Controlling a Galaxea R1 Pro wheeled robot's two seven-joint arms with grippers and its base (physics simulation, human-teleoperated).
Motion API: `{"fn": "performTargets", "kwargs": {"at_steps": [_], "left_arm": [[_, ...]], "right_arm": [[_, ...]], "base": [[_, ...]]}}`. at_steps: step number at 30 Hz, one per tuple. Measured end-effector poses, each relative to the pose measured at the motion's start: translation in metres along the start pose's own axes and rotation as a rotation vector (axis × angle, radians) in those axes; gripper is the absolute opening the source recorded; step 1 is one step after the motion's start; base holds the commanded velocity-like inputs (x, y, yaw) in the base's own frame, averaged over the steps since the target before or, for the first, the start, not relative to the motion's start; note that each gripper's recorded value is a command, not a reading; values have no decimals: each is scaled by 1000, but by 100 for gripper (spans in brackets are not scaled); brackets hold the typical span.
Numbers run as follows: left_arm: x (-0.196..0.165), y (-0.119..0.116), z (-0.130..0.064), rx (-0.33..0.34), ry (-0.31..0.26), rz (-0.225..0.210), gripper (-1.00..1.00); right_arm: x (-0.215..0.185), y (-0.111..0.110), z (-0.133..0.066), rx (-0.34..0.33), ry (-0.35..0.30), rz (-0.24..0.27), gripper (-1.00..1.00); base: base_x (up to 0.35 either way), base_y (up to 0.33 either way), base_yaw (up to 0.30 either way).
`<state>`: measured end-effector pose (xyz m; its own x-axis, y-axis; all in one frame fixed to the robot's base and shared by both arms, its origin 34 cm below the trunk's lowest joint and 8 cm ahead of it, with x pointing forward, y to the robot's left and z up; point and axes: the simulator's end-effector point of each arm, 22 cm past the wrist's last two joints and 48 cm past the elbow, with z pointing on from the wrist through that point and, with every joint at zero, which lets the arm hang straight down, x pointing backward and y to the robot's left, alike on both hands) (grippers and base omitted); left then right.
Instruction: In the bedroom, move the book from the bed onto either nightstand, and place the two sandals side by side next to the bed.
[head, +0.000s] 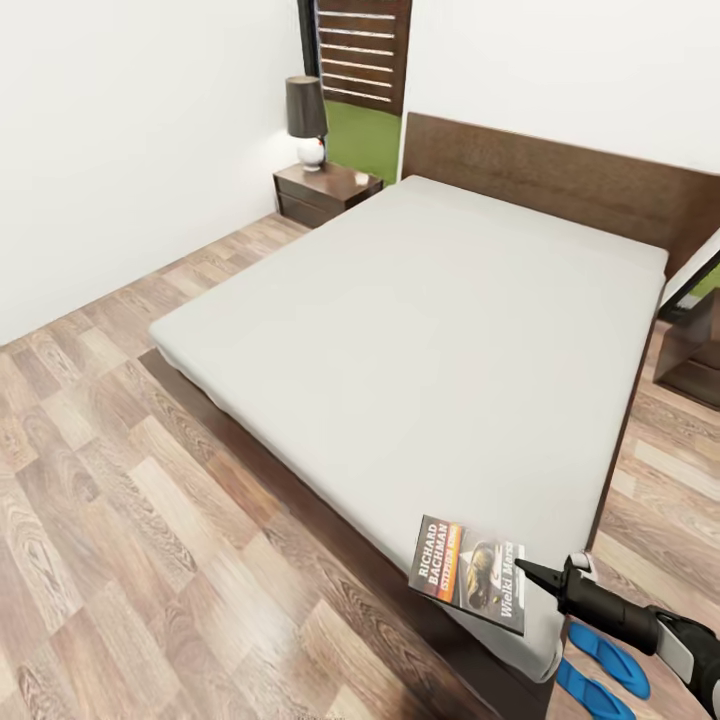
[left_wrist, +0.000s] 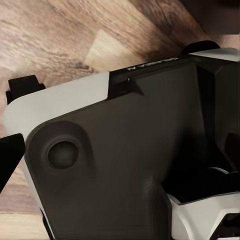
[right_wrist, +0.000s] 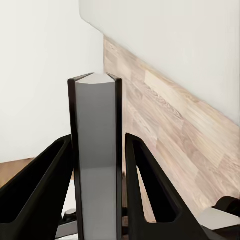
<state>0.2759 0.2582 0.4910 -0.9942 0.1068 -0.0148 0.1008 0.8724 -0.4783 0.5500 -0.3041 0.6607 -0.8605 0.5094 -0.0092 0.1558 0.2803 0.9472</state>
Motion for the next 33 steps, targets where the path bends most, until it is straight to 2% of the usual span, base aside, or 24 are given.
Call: {"fn": "performTargets", "kwargs": {"at_steps": [33], "left_arm": [[9,-1,4,4,20,-11,100]], "right_arm": [[8,-11,3,9,5,28,-100]], "base": [[0,0,266]]}}
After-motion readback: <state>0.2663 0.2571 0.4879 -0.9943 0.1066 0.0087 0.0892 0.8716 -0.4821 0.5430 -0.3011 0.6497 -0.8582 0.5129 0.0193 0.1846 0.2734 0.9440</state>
